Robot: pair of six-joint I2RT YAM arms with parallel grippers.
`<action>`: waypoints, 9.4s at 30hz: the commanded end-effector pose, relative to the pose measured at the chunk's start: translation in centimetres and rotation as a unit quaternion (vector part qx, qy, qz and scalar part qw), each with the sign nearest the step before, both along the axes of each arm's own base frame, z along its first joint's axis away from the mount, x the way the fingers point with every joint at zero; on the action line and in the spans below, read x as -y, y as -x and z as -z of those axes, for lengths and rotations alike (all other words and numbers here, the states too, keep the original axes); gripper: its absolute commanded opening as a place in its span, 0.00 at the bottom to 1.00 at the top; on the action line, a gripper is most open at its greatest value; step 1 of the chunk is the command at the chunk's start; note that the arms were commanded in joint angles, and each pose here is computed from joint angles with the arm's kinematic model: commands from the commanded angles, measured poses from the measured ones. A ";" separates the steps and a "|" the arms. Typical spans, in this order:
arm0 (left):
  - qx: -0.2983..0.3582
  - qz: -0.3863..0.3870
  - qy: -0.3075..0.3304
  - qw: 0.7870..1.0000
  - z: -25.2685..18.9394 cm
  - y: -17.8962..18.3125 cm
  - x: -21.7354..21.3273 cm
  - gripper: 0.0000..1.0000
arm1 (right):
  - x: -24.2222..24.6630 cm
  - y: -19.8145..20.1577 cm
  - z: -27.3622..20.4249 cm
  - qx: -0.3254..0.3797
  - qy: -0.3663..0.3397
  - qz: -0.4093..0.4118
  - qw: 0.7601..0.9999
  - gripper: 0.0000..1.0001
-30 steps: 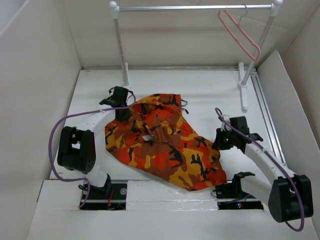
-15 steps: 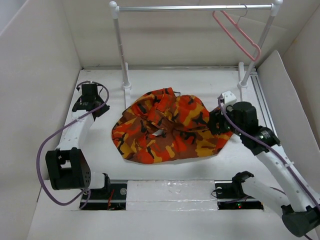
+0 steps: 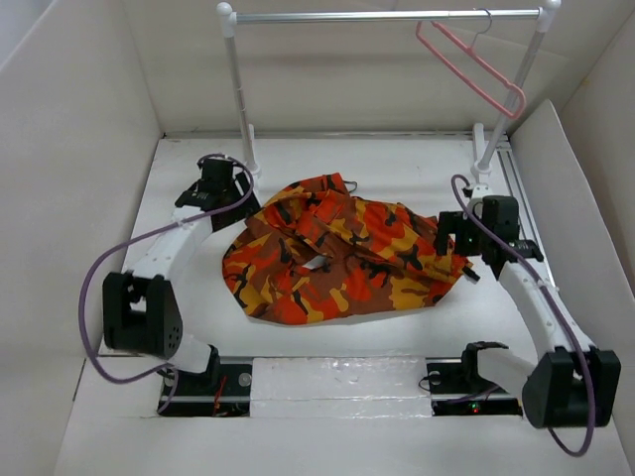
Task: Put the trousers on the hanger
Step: Flatten out the trousers at the center of the board.
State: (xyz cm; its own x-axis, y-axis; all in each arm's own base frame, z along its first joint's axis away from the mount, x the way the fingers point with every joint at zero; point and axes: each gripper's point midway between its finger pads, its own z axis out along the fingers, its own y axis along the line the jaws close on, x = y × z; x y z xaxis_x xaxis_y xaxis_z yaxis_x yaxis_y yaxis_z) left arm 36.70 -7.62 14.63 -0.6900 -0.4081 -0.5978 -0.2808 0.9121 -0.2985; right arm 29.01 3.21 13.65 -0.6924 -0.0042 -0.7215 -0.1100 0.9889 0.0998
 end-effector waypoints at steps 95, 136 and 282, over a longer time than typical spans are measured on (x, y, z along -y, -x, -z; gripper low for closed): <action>0.156 -0.210 -0.155 0.953 -17.7 8.5 -10.8 0.00 | 1.6 3.5 -16.1 0.154 0.132 -0.006 0.979 0.00; -0.037 -0.333 0.085 0.938 7.9 7.1 -13.0 0.63 | -17.3 9.4 -5.2 0.078 -0.072 -0.279 0.954 0.33; -0.082 -0.053 0.067 0.993 4.8 10.9 0.8 0.52 | 25.3 -10.5 -4.4 0.059 -0.036 0.350 0.934 0.19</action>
State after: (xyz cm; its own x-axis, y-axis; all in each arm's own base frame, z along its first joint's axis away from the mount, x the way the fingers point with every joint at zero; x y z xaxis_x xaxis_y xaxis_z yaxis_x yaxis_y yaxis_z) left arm 26.95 -8.58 10.01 -0.7067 -0.5496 -0.4456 -0.4099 0.8313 -0.3754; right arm 39.95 -18.70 18.72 -0.4164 0.4613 -0.7835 0.4134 0.8636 0.2887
